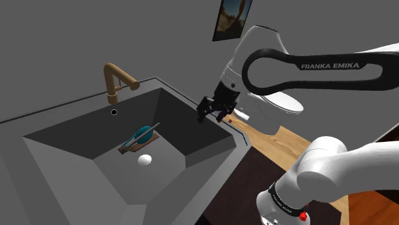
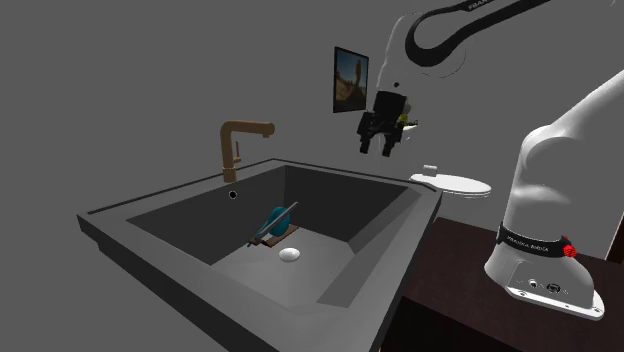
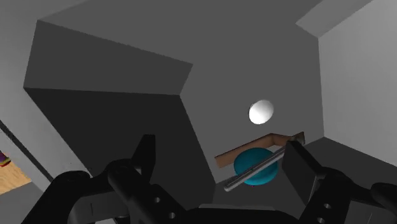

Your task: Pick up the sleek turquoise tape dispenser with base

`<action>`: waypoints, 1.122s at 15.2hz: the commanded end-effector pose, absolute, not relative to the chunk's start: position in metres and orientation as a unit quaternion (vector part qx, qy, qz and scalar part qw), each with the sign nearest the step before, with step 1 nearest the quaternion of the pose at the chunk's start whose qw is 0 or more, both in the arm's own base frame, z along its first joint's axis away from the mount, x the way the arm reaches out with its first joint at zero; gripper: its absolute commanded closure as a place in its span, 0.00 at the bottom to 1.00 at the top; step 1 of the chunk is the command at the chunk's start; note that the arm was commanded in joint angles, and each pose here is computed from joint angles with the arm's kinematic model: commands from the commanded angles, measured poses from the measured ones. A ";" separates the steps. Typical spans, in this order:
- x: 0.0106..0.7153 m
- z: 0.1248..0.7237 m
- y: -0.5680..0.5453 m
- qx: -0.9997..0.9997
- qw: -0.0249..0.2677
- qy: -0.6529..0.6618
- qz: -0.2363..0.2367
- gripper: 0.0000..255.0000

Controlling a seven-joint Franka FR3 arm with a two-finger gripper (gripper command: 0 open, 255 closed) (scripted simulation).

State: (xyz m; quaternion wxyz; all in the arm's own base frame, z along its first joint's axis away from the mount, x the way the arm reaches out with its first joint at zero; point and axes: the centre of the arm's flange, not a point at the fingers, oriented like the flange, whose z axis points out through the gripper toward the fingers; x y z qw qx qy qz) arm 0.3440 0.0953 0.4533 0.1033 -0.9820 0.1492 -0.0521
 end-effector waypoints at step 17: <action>0.469 0.313 0.217 -0.893 0.136 0.409 -0.131 0.00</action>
